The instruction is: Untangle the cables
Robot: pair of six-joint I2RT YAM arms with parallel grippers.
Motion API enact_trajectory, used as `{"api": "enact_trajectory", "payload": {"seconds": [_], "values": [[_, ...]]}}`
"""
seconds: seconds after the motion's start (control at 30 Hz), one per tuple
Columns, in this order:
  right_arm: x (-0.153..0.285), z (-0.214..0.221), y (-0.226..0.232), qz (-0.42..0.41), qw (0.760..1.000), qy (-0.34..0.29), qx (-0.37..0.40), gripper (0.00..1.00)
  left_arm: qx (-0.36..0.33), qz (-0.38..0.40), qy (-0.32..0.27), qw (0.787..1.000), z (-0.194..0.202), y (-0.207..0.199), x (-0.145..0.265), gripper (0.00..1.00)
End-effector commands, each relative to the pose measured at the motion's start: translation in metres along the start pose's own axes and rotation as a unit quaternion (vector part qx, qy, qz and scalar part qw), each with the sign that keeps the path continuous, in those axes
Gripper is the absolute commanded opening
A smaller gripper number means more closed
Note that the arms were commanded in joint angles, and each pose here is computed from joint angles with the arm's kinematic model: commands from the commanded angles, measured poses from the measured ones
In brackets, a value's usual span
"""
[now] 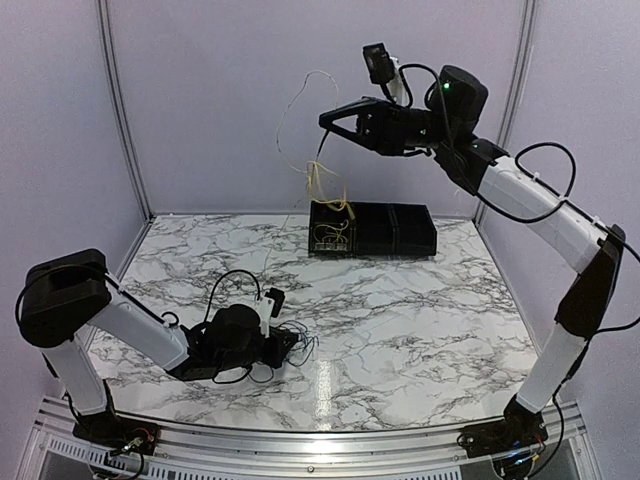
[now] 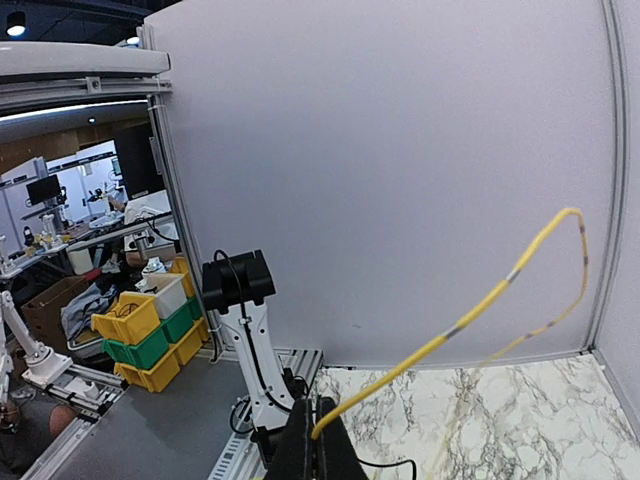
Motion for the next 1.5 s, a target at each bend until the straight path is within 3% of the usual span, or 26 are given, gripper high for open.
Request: {"api": "enact_trajectory", "payload": {"seconds": [0.0, 0.2, 0.3, 0.47, 0.77, 1.03, 1.23, 1.37, 1.47], "values": [[0.010, 0.008, -0.019, 0.017, 1.000, 0.006, -0.020, 0.00, 0.026, 0.006, -0.024, 0.999, -0.001, 0.002, 0.009, 0.15], [0.019, 0.013, -0.025, 0.075, 0.997, 0.013, 0.006, 0.00, 0.037, 0.006, -0.027, 0.999, 0.003, 0.006, 0.024, 0.18], [0.022, 0.021, -0.031, 0.108, 0.994, 0.016, 0.007, 0.00, 0.047, 0.015, -0.049, 0.998, -0.006, 0.003, 0.040, 0.28], [0.026, 0.047, -0.047, 0.140, 0.990, 0.027, -0.010, 0.00, 0.036, 0.019, -0.141, 0.989, -0.041, -0.012, 0.085, 0.46], [0.028, 0.082, -0.063, 0.167, 0.985, 0.045, -0.028, 0.00, 0.093, 0.036, -0.275, 0.956, -0.111, -0.019, 0.143, 0.54], [0.017, 0.095, -0.062, 0.160, 0.985, 0.059, -0.031, 0.00, 0.058, 0.003, -0.270, 0.961, -0.150, -0.032, 0.129, 0.62], [0.005, 0.102, -0.060, 0.149, 0.986, 0.068, -0.035, 0.00, 0.035, 0.037, -0.247, 0.968, -0.169, -0.051, 0.098, 0.58], [0.001, 0.104, -0.058, 0.143, 0.986, 0.072, -0.036, 0.00, 0.050, -0.006, -0.227, 0.973, -0.170, -0.042, 0.083, 0.46], [-0.001, 0.105, -0.056, 0.140, 0.987, 0.074, -0.036, 0.00, 0.057, -0.020, -0.225, 0.973, -0.169, -0.036, 0.080, 0.30]]}}
Point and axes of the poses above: each gripper's point midway between its finger pads, its own x axis back along the fingers, its own y axis along the line the jaws close on, z = x × y, the point moved 8 cm from there along x, back along the fingers, and after that the axes turned 13 degrees about -x, right-handed, at the moved point
